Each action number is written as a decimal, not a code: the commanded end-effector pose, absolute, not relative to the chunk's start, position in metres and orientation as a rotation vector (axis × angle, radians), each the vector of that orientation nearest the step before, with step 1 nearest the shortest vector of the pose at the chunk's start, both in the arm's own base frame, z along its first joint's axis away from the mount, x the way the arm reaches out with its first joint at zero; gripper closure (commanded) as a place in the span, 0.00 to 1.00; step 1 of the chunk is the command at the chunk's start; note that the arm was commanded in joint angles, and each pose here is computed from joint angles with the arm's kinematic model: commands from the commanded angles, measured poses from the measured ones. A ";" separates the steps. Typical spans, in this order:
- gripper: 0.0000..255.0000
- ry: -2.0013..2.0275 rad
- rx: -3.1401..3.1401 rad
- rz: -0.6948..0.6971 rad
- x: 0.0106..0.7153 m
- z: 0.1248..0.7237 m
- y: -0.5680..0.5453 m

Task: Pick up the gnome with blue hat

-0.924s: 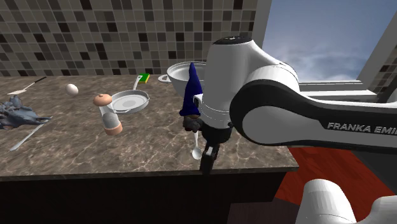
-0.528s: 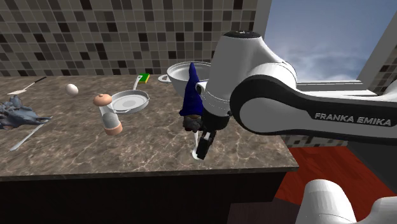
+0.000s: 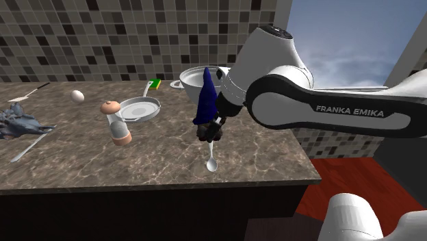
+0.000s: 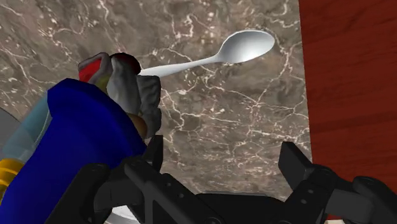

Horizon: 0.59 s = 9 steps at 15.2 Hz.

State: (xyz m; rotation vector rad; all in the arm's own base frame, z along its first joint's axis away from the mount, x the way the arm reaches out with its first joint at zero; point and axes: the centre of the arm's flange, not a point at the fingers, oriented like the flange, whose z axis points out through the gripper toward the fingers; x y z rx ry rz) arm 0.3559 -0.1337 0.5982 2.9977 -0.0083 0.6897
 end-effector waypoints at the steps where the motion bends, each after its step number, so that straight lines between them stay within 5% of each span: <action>1: 0.00 -0.015 2.956 0.788 0.358 0.608 -0.153; 9: 0.00 -0.039 2.774 1.143 0.367 0.640 -0.223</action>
